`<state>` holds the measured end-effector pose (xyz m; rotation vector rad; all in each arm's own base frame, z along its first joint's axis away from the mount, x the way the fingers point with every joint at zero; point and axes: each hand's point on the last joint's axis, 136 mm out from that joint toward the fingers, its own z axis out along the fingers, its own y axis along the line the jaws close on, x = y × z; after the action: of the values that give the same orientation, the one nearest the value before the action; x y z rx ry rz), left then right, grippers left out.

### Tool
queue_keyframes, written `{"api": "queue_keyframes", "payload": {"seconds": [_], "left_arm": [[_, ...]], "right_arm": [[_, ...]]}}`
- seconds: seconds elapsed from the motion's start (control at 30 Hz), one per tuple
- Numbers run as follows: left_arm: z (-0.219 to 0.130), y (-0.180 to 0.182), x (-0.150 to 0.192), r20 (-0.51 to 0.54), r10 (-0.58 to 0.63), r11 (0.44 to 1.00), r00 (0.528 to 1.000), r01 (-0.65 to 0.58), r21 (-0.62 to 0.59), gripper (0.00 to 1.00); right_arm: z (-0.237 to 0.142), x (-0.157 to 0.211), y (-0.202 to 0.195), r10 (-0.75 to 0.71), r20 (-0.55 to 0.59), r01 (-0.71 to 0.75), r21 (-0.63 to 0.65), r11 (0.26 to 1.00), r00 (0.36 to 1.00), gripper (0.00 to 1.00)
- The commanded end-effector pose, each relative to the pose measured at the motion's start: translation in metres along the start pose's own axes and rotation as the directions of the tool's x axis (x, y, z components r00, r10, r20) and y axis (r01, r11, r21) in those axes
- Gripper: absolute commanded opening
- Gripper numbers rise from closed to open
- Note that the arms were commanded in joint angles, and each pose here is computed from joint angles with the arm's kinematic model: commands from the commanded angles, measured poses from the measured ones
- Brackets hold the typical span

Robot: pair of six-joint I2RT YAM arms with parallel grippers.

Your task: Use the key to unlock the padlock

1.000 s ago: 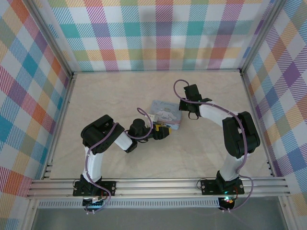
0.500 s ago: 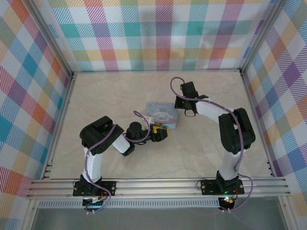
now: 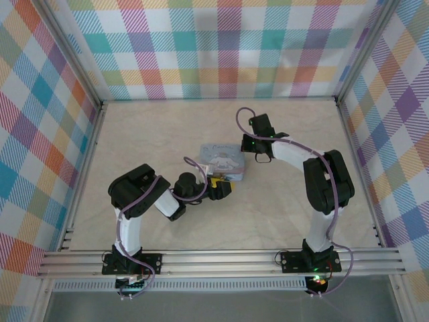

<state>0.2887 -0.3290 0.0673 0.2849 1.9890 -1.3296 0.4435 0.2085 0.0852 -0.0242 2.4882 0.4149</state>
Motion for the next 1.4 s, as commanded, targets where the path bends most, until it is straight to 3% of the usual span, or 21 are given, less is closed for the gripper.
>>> {"api": "queue_keyframes", "payload": {"seconds": [0.0, 0.37, 0.5, 0.83, 1.37], "left_arm": [[-0.01, 0.005, -0.002, 0.011, 0.007, 0.999, 1.0, -0.007, -0.035, 0.82], [-0.028, 0.02, 0.001, 0.017, -0.008, 0.995, 1.0, 0.009, -0.099, 0.73], [-0.019, 0.013, 0.006, -0.03, -0.014, 0.999, 0.999, 0.012, -0.046, 0.69], [0.009, 0.01, 0.011, -0.064, -0.017, 1.0, 0.998, 0.015, -0.026, 0.78], [-0.028, 0.052, 0.009, 0.003, -0.059, 0.973, 0.998, 0.058, -0.223, 0.74]], "right_arm": [[0.003, 0.027, 0.012, -0.001, -0.087, -0.003, -0.044, 0.999, 0.996, 0.0], [0.015, 0.023, 0.023, -0.003, -0.098, -0.003, -0.059, 0.998, 0.995, 0.0], [0.015, 0.024, 0.027, -0.005, -0.1, -0.001, -0.069, 0.998, 0.995, 0.0], [0.018, 0.027, 0.034, -0.021, -0.106, 0.014, -0.069, 0.998, 0.994, 0.0], [0.016, 0.028, 0.032, -0.028, -0.102, 0.022, -0.059, 0.998, 0.994, 0.0]]}}
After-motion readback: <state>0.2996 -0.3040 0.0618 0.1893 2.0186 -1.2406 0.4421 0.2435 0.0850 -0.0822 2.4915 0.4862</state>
